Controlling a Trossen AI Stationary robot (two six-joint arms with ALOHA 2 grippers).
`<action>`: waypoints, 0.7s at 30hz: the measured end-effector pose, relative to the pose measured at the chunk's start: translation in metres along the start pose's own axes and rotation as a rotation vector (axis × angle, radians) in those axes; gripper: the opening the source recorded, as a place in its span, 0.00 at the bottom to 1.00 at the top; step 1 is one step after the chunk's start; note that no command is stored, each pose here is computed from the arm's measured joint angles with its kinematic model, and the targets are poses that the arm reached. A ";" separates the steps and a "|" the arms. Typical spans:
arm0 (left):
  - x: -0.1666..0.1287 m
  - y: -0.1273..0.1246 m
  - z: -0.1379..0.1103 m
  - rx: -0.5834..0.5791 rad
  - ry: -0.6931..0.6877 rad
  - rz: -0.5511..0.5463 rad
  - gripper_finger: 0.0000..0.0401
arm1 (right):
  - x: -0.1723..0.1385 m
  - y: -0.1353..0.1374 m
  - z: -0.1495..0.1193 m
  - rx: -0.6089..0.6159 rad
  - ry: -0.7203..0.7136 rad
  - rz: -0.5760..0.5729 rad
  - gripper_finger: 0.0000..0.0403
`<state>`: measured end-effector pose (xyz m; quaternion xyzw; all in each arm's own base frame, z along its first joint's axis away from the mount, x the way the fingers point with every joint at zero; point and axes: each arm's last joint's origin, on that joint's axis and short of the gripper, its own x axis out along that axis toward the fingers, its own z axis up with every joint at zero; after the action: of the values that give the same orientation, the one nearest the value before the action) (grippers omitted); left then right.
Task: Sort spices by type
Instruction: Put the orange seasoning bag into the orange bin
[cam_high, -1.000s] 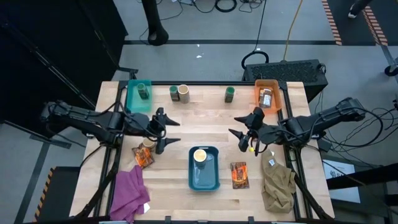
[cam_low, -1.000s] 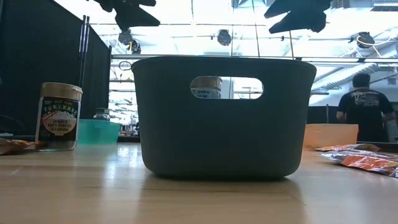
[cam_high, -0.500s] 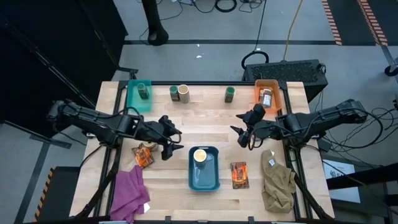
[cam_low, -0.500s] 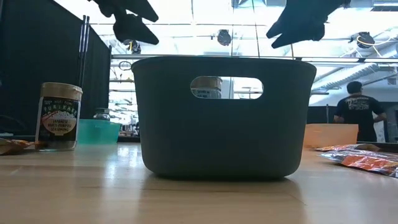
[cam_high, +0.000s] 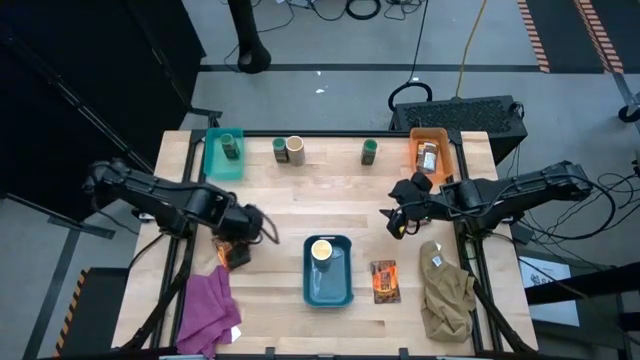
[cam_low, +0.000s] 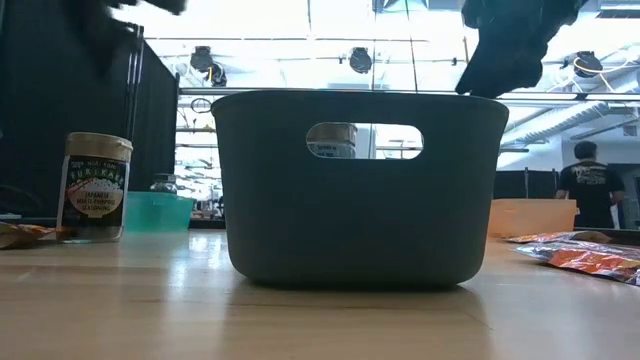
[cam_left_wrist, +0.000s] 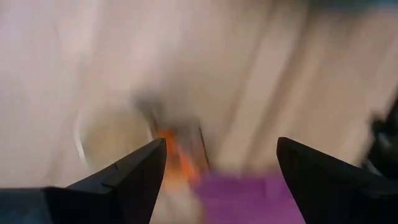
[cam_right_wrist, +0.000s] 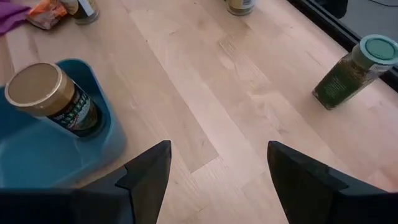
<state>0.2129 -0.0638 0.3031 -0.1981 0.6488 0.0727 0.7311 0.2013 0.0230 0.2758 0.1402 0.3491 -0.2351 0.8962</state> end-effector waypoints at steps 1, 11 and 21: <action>-0.002 -0.002 -0.005 -0.012 0.047 -0.007 0.78 | 0.000 0.000 0.001 -0.006 -0.006 0.004 0.62; 0.012 -0.022 -0.025 -0.124 0.091 0.046 0.78 | 0.000 0.004 0.006 -0.052 -0.060 0.041 0.62; 0.030 -0.056 -0.054 -0.048 -0.122 0.232 0.78 | 0.000 0.004 0.006 -0.057 -0.054 0.038 0.62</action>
<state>0.1884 -0.1403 0.2808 -0.1344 0.6197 0.1840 0.7510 0.2063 0.0240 0.2804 0.1146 0.3286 -0.2118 0.9133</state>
